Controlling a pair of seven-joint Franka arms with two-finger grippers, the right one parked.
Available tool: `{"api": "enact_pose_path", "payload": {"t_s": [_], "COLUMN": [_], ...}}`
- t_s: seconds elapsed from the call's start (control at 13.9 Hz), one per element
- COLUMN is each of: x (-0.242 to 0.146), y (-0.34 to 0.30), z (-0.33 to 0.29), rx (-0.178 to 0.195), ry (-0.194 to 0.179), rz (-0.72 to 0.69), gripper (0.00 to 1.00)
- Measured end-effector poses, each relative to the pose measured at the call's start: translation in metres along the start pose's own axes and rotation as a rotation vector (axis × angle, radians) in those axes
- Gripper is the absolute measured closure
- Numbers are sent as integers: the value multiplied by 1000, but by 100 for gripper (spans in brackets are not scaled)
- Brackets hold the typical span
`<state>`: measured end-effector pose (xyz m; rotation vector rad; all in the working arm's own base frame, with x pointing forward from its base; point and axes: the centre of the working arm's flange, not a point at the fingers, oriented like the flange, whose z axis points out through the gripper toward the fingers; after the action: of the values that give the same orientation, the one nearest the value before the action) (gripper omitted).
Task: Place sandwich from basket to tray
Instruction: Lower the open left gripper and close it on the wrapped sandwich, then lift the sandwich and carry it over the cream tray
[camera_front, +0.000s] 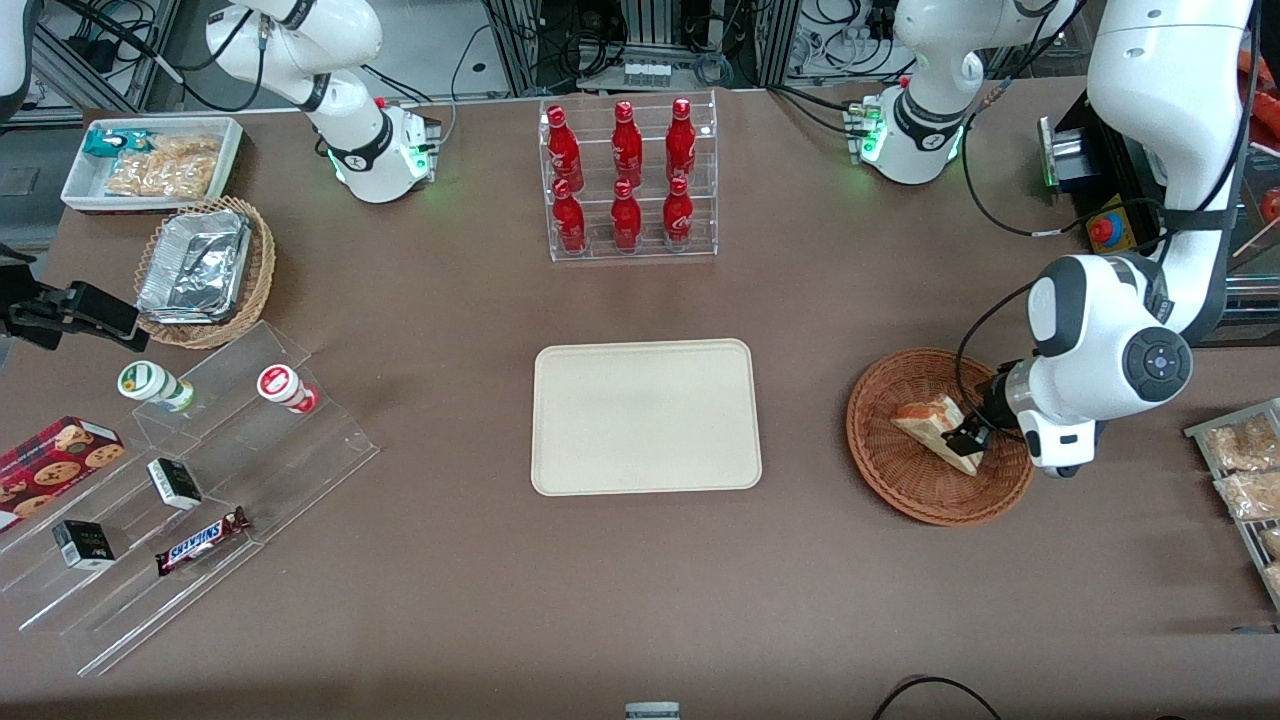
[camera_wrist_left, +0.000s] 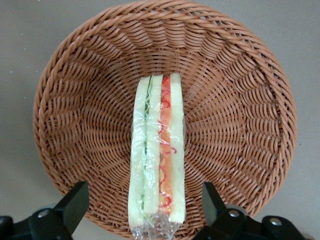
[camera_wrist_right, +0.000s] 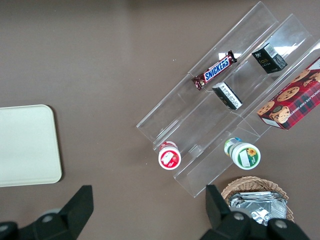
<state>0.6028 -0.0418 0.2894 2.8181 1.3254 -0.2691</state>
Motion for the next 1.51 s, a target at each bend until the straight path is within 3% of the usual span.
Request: {"api": "enact_pose_path", "payload": {"t_s": [0.36,0.79,0.86,1.01,1.3,1.51], "x": [4,8,8,8,8,4], "y": [2,7,8,8,10,12], "z": [24,56,56,55,51,21], "rx": [10,-25,-30,-34,-42,-44], "ry": [-17,-71,-76,-79,-73,-71], "rz": [-5,-54,-60,-62,-38,69], "gripper": [0,0,8,14,57,80]}}
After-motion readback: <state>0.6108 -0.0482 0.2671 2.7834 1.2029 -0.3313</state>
